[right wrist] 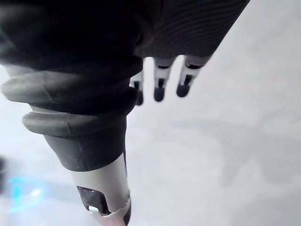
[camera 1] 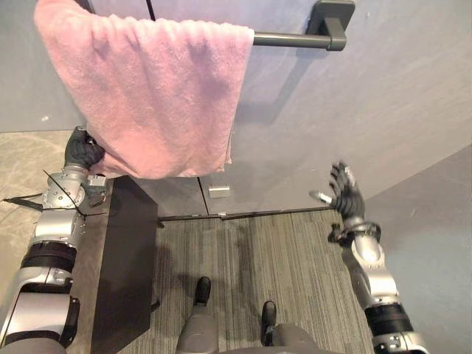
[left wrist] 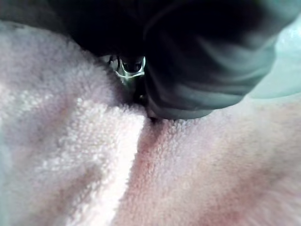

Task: Organize washtable

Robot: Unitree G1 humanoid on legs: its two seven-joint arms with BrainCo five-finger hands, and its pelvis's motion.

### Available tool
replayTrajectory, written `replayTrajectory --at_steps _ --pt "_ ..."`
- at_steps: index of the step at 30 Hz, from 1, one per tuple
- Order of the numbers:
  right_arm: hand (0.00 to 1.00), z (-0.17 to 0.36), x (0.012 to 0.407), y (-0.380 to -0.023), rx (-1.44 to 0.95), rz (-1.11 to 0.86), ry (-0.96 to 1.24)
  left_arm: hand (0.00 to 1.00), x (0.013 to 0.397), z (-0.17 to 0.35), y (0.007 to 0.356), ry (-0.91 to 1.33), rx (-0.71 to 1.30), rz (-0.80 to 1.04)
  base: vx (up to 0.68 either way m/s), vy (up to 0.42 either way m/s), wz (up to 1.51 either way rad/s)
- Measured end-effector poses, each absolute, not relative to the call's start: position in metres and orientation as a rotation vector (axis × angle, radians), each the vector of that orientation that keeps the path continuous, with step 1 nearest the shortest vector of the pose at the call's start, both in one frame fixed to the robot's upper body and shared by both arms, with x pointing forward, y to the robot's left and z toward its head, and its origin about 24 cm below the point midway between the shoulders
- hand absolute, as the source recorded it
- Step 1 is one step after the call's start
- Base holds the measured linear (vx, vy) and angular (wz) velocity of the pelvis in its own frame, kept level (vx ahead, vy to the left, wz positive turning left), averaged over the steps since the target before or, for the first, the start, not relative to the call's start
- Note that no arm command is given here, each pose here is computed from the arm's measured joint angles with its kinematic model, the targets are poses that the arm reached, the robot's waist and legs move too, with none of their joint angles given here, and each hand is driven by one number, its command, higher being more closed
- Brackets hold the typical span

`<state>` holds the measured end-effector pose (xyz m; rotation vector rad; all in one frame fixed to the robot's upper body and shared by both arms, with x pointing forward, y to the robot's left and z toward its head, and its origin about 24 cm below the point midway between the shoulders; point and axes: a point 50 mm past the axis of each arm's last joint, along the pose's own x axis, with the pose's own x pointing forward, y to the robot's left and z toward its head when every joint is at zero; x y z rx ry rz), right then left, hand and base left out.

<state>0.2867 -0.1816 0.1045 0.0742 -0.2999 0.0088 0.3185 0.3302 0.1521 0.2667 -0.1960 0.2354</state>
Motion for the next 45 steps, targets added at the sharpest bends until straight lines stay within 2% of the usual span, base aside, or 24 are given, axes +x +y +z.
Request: replayTrajectory --at_steps 5,11,18,22,23,33,45 --pt "0.0 0.14 0.302 -0.151 0.107 0.181 -0.411 1.0 0.314 0.142 0.316 -0.228 0.197 0.228 0.0 0.0 0.0" --pt "0.0 0.161 0.329 -0.114 0.132 0.357 -0.374 1.0 0.311 0.136 0.31 -0.228 0.179 0.227 -0.05 -0.01 0.03" --pt "0.0 0.197 0.371 -0.085 0.147 0.43 -0.289 1.0 0.307 0.13 0.303 -0.229 0.15 0.197 -0.03 -0.022 0.06" --pt "0.0 0.208 0.373 -0.074 0.133 0.456 -0.297 1.0 0.306 0.13 0.3 -0.232 0.15 0.187 -0.01 -0.028 0.08" --pt "1.0 0.211 0.372 -0.07 0.124 0.471 -0.301 1.0 0.306 0.13 0.3 -0.232 0.149 0.186 -0.01 -0.019 0.05" --pt "1.0 0.236 0.376 -0.054 0.114 0.494 -0.342 1.0 0.307 0.127 0.297 -0.219 0.144 0.172 0.0 -0.007 0.02" --pt "1.0 0.251 0.382 -0.08 0.091 0.374 -0.411 1.0 0.308 0.121 0.293 -0.209 0.092 0.202 0.0 -0.008 0.03"
